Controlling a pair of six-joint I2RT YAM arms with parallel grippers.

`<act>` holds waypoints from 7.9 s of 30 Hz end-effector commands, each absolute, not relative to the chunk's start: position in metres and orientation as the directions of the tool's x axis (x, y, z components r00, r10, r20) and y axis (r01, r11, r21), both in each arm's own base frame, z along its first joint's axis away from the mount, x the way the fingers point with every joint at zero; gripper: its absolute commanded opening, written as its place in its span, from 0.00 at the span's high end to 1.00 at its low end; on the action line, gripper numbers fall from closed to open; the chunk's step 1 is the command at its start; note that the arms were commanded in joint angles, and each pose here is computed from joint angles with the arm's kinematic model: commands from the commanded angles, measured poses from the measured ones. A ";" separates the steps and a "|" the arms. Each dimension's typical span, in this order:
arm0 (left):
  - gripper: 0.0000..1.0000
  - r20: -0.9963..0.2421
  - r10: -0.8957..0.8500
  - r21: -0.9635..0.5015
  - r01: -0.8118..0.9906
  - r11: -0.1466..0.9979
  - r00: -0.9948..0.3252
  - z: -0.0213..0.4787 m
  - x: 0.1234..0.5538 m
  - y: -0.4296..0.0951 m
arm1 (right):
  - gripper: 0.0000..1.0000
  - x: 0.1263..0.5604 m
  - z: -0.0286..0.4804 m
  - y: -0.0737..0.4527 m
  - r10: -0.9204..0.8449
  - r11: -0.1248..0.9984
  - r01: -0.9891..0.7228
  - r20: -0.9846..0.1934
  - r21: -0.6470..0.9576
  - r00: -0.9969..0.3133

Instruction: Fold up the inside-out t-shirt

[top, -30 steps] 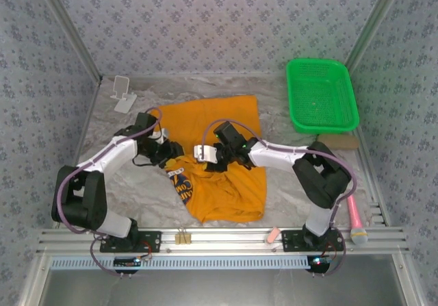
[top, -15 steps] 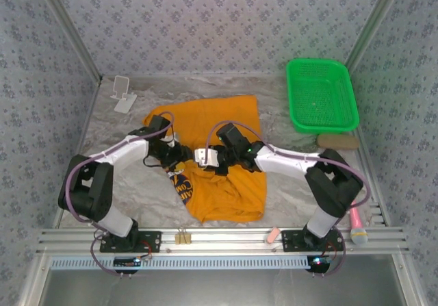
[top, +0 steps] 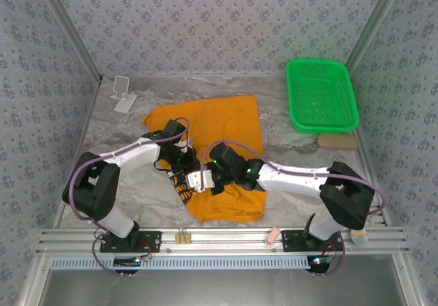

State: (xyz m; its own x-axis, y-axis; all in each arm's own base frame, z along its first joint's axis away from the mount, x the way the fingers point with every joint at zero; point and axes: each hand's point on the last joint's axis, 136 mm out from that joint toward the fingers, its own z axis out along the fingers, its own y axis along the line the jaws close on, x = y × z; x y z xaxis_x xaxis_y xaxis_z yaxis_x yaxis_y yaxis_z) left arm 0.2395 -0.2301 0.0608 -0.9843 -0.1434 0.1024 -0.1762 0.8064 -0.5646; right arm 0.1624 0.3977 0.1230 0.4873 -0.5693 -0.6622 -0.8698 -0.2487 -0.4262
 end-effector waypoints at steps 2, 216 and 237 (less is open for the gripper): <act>0.98 0.070 -0.148 -0.508 -0.164 0.846 -0.986 0.046 0.249 -0.213 | 1.00 0.142 0.102 0.408 -0.591 -0.319 -0.854 -0.618 -0.411 0.519; 0.62 0.060 -0.083 -0.597 -0.102 0.796 -0.995 0.086 0.216 -0.187 | 1.00 0.211 0.090 0.364 -0.494 0.403 -0.823 -0.662 0.399 -0.563; 0.61 -0.051 0.048 -0.529 0.068 0.846 -0.998 0.069 0.196 -0.224 | 1.00 0.210 0.105 0.356 -0.384 0.244 -0.876 -0.788 0.416 -0.481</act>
State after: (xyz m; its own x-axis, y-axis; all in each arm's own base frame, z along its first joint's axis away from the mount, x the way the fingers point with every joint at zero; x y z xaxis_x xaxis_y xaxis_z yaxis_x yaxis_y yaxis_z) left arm 0.1872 -0.2341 0.0715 -0.9969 0.0777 0.0116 0.0572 0.8192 -0.5706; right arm 0.2128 0.3561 0.0961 -0.5051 -0.4017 -0.7639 -0.8618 0.2824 0.4214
